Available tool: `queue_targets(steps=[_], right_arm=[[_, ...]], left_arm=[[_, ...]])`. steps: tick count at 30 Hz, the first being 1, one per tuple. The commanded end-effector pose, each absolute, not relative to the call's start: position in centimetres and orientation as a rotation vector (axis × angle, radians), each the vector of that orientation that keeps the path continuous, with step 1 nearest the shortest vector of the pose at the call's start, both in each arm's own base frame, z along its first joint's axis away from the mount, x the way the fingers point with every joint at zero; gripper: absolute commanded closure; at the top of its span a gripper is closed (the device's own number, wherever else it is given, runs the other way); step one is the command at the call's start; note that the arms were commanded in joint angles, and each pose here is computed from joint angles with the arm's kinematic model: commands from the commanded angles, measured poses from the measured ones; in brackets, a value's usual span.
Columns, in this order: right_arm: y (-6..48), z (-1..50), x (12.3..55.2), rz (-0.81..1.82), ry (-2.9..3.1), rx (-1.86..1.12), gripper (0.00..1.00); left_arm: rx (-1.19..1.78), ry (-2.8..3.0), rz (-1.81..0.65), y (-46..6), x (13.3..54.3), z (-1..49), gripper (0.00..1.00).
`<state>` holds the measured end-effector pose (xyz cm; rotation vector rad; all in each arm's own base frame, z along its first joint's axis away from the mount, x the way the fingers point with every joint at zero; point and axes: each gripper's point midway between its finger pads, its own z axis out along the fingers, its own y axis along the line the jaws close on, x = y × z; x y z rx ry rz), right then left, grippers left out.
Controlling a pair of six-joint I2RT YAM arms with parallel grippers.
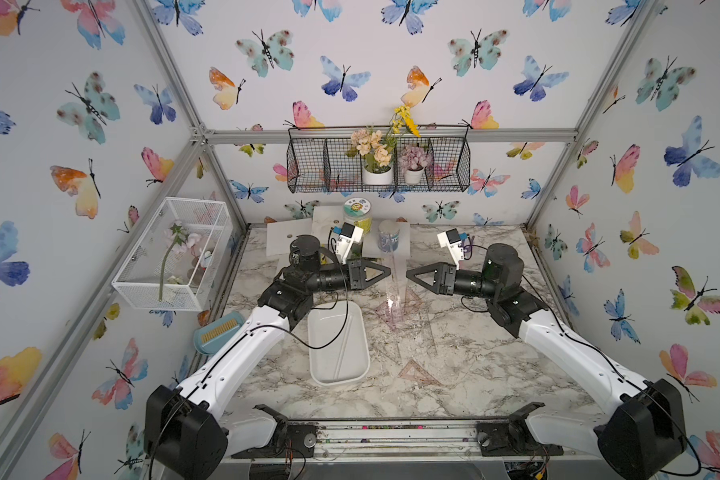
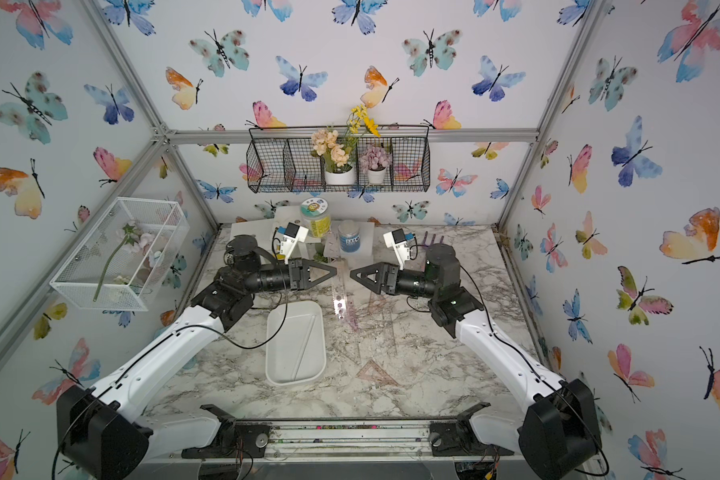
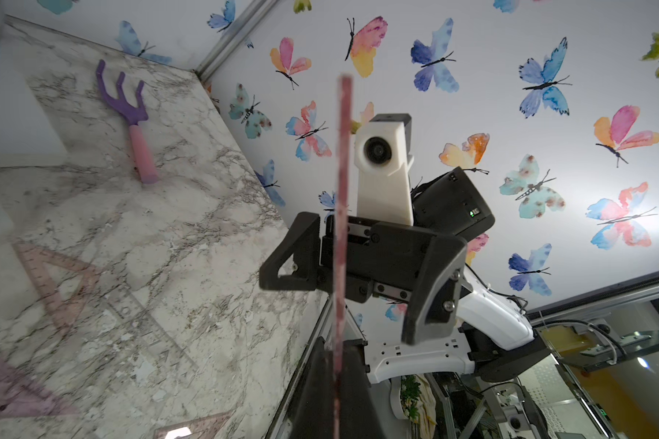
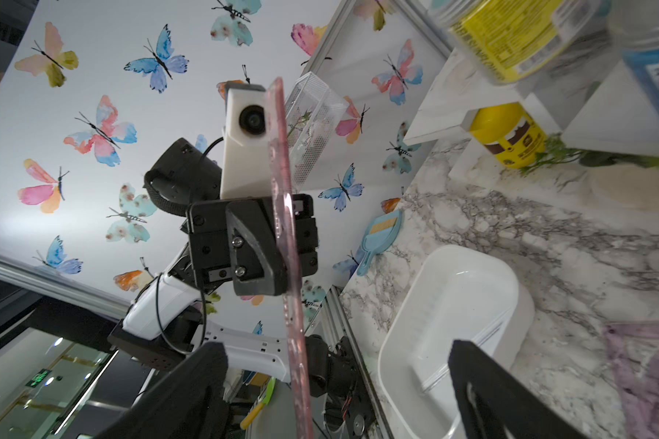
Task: Put the scattered rulers into the storage box
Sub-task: Pick up the ruler from the center of the board, then place the ruler in the storage box.
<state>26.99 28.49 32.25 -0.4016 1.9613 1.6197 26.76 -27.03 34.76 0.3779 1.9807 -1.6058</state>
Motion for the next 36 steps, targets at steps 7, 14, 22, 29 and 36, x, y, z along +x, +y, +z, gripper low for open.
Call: queue_targets(steps=[7,14,22,29,36], right_arm=[[25.4,26.5,31.6,1.195,2.183,-0.164,0.02],[26.8,24.3,31.0,1.288,2.258,-0.219,0.05],[26.5,23.8,30.5,1.263,2.275,-0.250,0.10],[26.4,23.1,30.5,1.251,2.291,-0.242,0.10],[26.3,23.1,30.6,1.235,2.293,-0.243,0.10]], left_arm=[[0.145,2.365,-1.231,-20.2,26.1,23.6,1.00],[0.013,2.518,-1.106,-18.4,25.3,17.6,1.00],[-0.100,2.646,-1.006,-16.6,24.3,12.5,1.00],[-0.151,2.707,-0.953,-15.9,24.0,10.6,1.00],[-0.209,2.759,-0.906,-15.0,23.4,9.1,1.00]])
